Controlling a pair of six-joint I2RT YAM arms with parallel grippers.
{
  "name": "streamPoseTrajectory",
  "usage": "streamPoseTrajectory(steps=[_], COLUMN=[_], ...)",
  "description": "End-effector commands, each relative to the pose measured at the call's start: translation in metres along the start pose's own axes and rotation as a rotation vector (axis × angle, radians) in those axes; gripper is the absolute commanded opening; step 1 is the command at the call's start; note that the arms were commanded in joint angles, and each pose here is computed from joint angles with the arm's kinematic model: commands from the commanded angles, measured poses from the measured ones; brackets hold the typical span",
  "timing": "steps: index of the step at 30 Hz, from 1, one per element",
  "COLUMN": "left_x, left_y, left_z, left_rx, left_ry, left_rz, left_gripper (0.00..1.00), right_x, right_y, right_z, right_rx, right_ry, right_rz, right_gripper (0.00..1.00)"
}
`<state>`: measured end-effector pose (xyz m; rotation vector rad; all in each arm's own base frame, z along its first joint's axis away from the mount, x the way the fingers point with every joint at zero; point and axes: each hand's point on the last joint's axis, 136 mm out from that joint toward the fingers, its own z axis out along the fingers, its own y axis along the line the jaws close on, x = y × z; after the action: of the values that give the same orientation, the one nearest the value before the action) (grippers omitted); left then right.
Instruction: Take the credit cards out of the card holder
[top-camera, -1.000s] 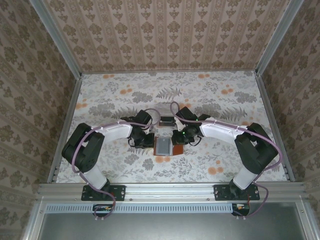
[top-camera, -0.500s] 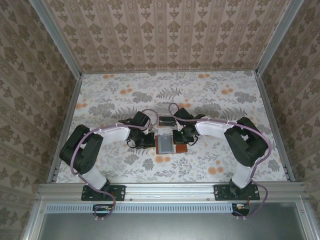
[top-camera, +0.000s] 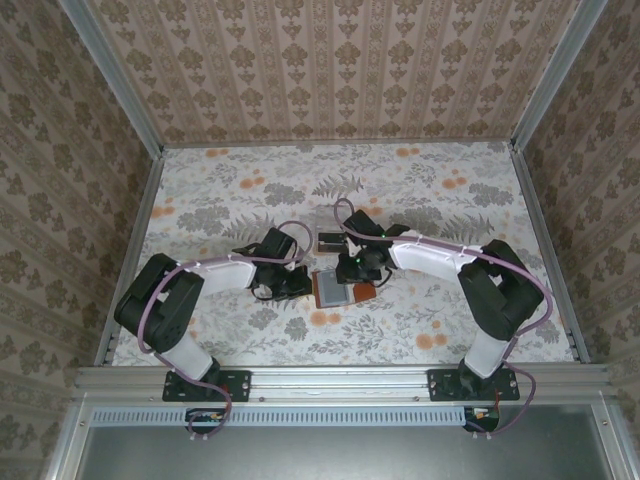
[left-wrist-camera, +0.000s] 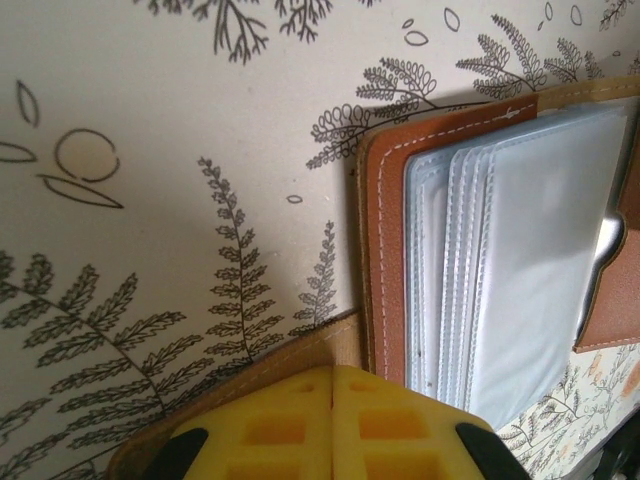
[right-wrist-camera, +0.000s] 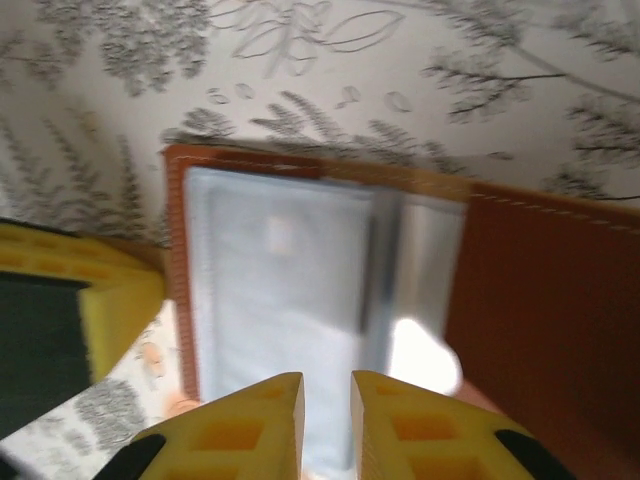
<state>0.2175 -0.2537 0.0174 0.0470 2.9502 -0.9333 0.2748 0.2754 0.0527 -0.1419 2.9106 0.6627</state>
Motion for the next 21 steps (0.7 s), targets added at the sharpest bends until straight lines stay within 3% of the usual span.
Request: streamPoseTrajectory(steps=[1, 10, 21], left_x=[0.015, 0.017, 0.017], left_y=[0.023, 0.024, 0.026], left_z=[0.007, 0.007, 0.007], left_rx=[-0.066, -0.067, -0.073], left_ry=[0.044, 0.048, 0.045], left_rz=[-0.053, -0.052, -0.053], left_gripper=[0.08, 0.08, 0.08], right_x=[-0.007, 0.0, 0.009], right_y=[0.033, 0.049, 0.006], right_z=[-0.005, 0.026, 0.028], right_rx=[-0.136, -0.191, 0.066], right_ry=[0.003, 0.072, 0.065], right_rz=[0.076, 0.109, 0.081], right_gripper=[0.23, 0.28, 0.51])
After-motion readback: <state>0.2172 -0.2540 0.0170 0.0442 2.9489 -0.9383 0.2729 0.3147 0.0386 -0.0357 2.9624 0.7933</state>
